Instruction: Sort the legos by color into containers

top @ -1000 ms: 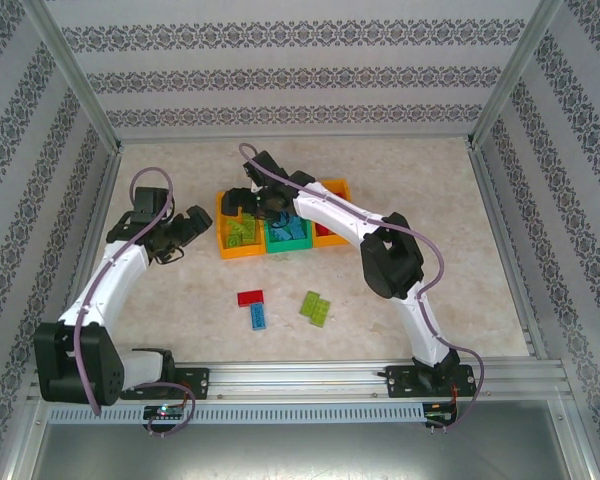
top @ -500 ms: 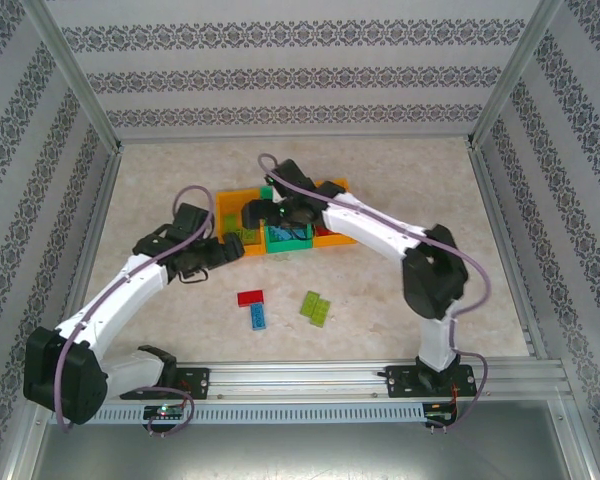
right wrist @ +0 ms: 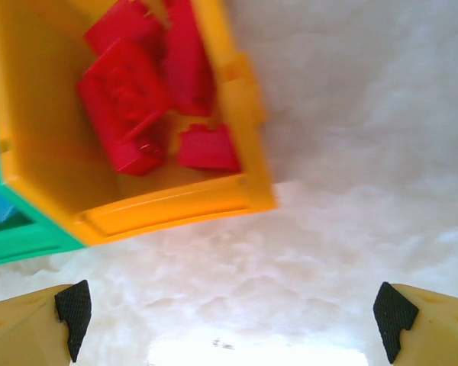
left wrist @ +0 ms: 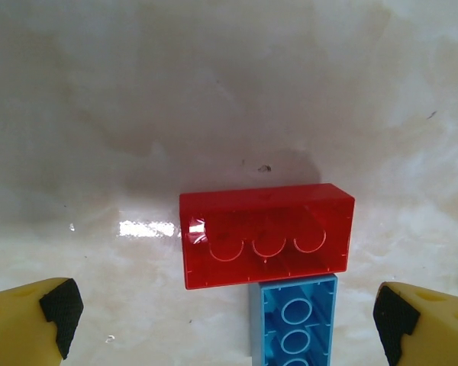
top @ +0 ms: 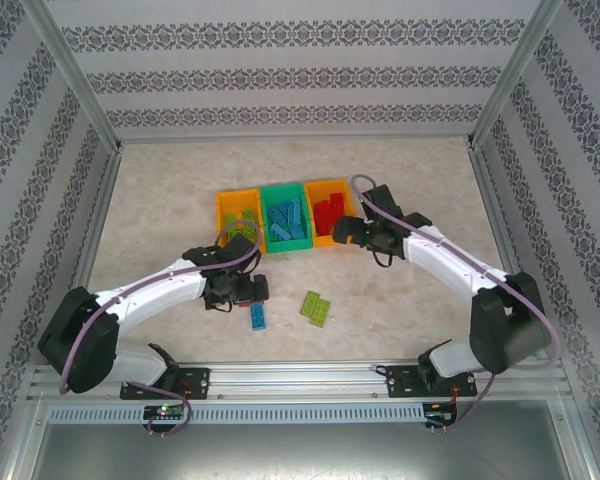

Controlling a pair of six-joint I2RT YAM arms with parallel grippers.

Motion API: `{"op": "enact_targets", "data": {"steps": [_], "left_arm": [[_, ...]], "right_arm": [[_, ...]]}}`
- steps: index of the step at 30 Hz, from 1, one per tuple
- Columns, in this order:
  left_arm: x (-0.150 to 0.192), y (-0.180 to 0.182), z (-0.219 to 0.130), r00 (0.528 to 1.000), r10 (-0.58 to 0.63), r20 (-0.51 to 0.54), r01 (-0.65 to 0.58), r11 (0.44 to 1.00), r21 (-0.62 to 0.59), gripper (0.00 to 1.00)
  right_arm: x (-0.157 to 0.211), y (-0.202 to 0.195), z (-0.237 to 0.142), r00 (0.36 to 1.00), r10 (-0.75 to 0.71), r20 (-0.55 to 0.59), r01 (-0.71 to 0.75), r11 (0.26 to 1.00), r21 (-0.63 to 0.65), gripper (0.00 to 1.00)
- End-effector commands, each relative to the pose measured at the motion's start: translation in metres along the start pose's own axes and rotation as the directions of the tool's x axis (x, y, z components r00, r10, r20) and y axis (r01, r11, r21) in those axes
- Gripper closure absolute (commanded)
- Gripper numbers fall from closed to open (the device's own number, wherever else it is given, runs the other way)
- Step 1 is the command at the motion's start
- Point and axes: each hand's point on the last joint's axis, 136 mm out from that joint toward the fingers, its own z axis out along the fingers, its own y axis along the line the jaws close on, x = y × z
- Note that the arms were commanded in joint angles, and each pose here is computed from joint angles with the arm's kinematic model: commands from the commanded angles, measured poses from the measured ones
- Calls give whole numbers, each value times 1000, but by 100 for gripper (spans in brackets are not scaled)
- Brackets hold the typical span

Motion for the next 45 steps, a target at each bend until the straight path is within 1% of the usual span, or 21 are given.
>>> {"op": "enact_targets", "data": {"steps": [1,4,11,17,24,45], "left_arm": [[3,-2,4,1000,-14,-16,14,999,-49,1],[4,-2,12,999,-22,-27,20,998,-62,0],[-7,-14,17,1000,-18,-16,17,998,-54,0],[-13,-22,19,1000,-8,-7,7,999,-36,0],[-17,-20,11,1000,-15,25,16,999,-41,1],[-16,-30,29,999,-36,-12,36,999,-23,1]], "right_arm": [[-6,-26,-8,999,21,48,-23,999,44,2],[-6,-42,-13,997,49,57,-52,997,49,2],[1,-59,-15,995,82,52,-84,995,46,2],[7,-64,-15,995,96,42,-98,994,42,2],[10,-68,-15,993,110,43,-112,993,42,2],[18,-74,-14,992,126,33,-127,991,44,2]]}}
